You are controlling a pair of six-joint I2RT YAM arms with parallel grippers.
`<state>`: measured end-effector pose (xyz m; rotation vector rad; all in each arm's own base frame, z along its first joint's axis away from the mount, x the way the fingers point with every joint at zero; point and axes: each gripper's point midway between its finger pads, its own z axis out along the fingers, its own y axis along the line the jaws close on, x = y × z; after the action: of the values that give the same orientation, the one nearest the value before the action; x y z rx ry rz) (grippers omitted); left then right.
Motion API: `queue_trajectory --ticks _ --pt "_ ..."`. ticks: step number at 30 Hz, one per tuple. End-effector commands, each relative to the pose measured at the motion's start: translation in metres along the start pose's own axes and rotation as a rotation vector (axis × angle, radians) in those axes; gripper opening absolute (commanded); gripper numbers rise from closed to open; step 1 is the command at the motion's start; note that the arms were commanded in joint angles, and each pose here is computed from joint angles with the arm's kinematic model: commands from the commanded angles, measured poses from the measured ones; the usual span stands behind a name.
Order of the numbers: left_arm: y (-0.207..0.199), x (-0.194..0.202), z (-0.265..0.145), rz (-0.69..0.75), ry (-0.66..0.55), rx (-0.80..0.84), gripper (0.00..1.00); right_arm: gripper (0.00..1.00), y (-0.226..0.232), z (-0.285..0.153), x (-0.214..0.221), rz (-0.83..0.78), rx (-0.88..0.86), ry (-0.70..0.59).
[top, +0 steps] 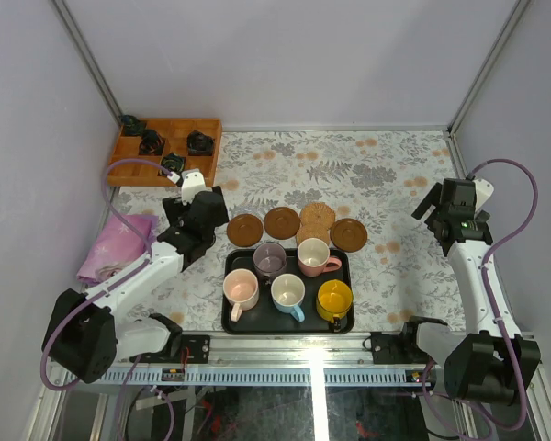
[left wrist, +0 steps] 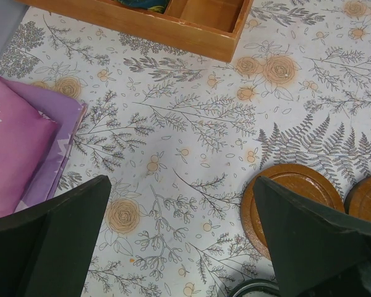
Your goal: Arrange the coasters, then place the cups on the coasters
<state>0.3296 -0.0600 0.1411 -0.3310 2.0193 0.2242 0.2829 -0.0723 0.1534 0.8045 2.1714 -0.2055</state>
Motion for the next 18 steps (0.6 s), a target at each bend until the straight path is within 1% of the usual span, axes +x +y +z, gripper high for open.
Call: queue_trajectory --ticks 1,12,18 --pt "-0.0046 -0.0168 0.0010 -0.048 -0.040 0.004 1.00 0.98 -0.0033 -0.0025 -0.0128 0.004 0.017 -0.049" --pt "-0.0040 -0.0171 0.0015 -0.050 -0.039 0.003 1.00 0.98 -0.0033 -0.0017 -0.0125 0.001 0.018 -0.046" --pt "-0.0032 -0.0172 0.0009 -0.056 -0.041 0.003 1.00 0.99 0.0028 -0.0033 -0.0148 0.006 -0.019 -0.059"
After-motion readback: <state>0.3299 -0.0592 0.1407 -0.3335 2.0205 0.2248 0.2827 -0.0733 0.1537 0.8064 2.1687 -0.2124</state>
